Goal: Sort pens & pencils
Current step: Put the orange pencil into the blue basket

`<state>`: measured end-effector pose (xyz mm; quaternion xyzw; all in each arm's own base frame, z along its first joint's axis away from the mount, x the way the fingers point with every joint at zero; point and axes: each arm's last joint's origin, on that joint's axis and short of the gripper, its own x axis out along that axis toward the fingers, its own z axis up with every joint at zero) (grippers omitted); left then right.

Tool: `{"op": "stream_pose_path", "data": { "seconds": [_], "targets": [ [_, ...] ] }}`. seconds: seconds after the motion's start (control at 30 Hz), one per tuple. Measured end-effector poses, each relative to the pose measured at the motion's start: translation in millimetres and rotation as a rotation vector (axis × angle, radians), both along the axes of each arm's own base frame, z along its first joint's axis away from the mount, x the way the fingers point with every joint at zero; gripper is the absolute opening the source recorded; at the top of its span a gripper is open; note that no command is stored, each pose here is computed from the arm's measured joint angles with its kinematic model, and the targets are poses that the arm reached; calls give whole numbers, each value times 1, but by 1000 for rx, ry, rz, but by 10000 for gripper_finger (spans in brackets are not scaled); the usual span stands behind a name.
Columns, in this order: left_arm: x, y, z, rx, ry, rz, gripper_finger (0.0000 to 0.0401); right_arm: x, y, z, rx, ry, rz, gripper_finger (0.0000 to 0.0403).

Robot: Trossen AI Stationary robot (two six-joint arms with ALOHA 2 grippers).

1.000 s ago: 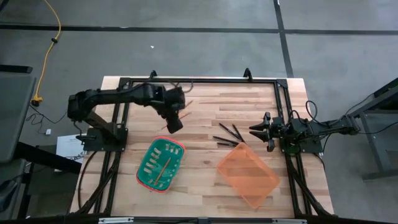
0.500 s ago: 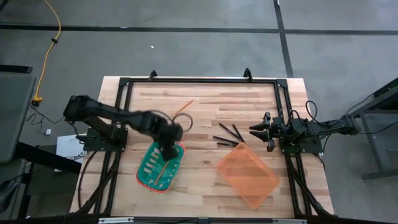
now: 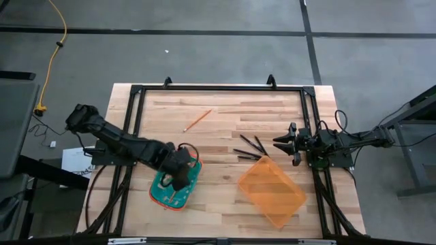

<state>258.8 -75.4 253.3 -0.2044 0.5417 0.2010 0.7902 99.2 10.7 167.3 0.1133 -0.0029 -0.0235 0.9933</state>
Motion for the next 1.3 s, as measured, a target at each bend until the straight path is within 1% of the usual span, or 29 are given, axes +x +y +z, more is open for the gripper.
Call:
{"op": "stream_pose_path", "data": {
  "seconds": [0.23,0.3,0.4,0.53,0.77,1.0,1.1,1.3],
  "targets": [
    [-9,-19,0,53,-14,38,4,0,0,0,0,0,0,96],
    [-11,-24,-1,50,-27,41,4,0,0,0,0,0,0,96],
    [-13,-30,-10,29,-47,52,4,0,0,0,0,0,0,96],
    [-21,-36,-26,13,-23,72,5,0,0,0,0,0,0,96],
    [-28,-36,-40,5,15,114,5,0,0,0,0,0,0,96],
    [-30,-35,-43,9,31,115,6,0,0,0,0,0,0,96],
    [-30,-34,-43,4,31,125,18,0,0,0,0,0,0,96],
    [-31,-35,-44,-13,44,115,77,0,0,0,0,0,0,96]
  ]
}}
